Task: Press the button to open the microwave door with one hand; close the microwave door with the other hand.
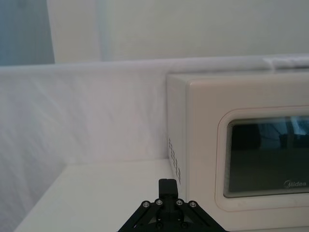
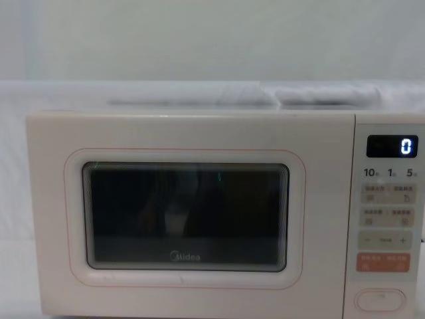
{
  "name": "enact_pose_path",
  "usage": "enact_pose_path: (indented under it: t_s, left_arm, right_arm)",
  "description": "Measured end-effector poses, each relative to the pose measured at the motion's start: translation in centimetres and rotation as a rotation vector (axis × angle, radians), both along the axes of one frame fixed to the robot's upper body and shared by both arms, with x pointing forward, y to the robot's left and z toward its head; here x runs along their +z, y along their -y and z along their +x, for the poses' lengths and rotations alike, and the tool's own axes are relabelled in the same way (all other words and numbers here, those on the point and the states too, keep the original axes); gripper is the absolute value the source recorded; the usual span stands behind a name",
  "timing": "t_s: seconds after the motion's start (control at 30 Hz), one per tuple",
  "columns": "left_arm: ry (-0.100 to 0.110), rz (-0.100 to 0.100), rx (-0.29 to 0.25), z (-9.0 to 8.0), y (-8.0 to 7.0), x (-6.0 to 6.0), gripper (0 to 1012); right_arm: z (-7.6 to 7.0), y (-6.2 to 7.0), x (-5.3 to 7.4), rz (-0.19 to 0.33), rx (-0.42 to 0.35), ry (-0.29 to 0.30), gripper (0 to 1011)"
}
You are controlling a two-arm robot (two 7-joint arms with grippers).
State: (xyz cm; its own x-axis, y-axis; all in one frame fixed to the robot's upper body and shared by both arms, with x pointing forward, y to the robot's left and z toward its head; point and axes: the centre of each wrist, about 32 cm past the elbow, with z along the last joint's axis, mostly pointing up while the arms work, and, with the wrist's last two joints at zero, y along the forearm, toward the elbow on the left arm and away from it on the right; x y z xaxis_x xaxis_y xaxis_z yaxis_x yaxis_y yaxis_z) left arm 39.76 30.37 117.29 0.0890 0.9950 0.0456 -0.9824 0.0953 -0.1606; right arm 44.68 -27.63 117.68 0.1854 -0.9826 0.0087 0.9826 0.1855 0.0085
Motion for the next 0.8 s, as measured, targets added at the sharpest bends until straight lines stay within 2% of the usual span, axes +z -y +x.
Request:
enact_pose_path:
  t_s: [0.07, 0.17, 0.27, 0.37, 0.8]
  left_arm:
    - [-0.009, -0.012, 0.001, 0.0, -0.1, -0.5, 0]
    - [-0.019, -0.021, -0.002, 0.0, 0.0, -0.8, 0]
    - [-0.037, -0.034, -0.001, 0.1, 0.0, -1.3, 0]
    - [-0.048, -0.039, 0.001, 0.2, 0.1, -1.6, 0]
    - [-0.132, -0.028, 0.022, 0.5, 0.4, -2.9, 0]
  right_arm:
    - [0.0, 0.0, 0.0, 0.0, 0.0, 0.0, 1002]
    - [0.0, 0.0, 0.0, 0.0, 0.0, 0.0, 1002]
    - [0.0, 0.0, 0.0, 0.0, 0.0, 0.0, 1002]
    - [0.0, 0.0, 0.0, 0.0, 0.0, 0.0, 1002]
    - [0.0, 0.0, 0.0, 0.0, 0.0, 0.0, 1002]
